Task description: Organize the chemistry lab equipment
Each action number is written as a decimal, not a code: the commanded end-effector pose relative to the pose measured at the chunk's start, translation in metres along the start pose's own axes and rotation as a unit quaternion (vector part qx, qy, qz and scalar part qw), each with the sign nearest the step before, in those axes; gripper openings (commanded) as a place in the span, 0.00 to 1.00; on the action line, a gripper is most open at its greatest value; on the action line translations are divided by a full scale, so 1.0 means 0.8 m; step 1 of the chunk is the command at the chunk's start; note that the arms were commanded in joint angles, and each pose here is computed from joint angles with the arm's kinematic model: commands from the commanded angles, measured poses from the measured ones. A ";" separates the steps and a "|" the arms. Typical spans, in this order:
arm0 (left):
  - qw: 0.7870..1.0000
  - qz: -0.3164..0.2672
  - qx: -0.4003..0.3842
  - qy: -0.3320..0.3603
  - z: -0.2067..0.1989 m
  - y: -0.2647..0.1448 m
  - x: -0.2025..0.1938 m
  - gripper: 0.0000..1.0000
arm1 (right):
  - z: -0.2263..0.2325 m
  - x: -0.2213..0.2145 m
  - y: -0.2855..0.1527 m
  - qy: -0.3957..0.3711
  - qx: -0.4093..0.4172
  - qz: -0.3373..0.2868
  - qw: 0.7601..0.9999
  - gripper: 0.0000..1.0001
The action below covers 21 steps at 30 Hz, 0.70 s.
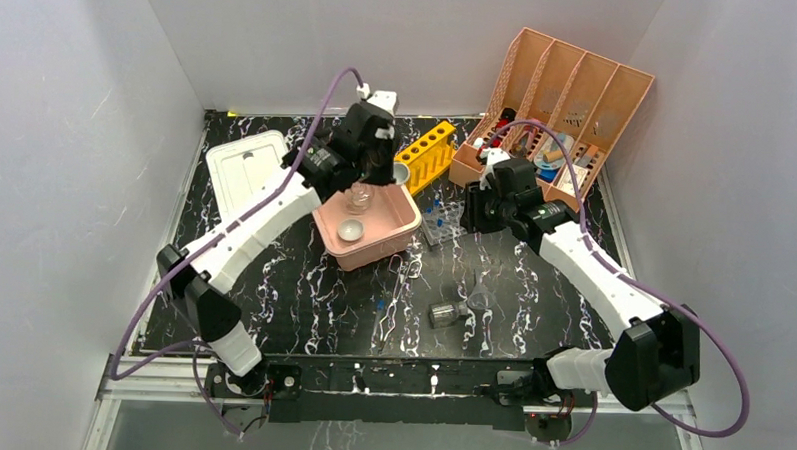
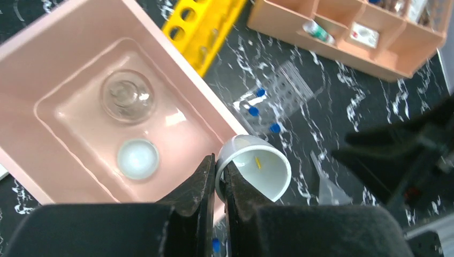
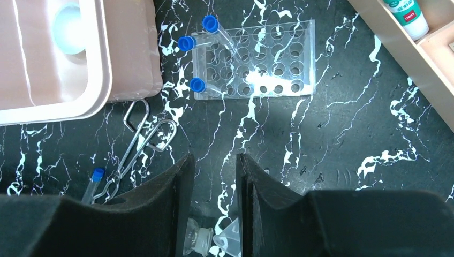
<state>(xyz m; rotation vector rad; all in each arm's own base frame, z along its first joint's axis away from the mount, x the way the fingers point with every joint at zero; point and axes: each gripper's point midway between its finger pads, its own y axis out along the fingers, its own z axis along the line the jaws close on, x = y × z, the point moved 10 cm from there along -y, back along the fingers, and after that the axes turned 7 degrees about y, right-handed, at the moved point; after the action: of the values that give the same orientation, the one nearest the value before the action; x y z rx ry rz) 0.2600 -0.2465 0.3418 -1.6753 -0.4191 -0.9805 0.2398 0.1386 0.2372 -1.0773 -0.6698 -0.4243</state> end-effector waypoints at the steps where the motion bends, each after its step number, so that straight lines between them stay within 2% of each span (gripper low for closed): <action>1: 0.999 0.024 0.024 -0.019 0.030 0.027 0.014 0.00 | 0.011 0.034 -0.013 -0.018 0.015 -0.024 0.999 0.45; 10: 0.995 0.058 0.049 -0.065 0.091 0.094 -0.005 0.00 | 0.007 0.032 -0.008 -0.026 0.002 -0.006 1.000 0.45; 21: 0.991 0.100 0.008 -0.084 0.094 0.130 -0.068 0.00 | 0.002 0.019 0.001 -0.018 -0.001 0.007 1.000 0.45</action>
<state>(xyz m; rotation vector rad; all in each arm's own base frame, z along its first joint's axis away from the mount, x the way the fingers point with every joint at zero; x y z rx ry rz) 0.3368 -0.1997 0.2234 -1.6654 -0.3347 -0.6518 0.2477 0.1408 0.2460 -1.1057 -0.6758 -0.3807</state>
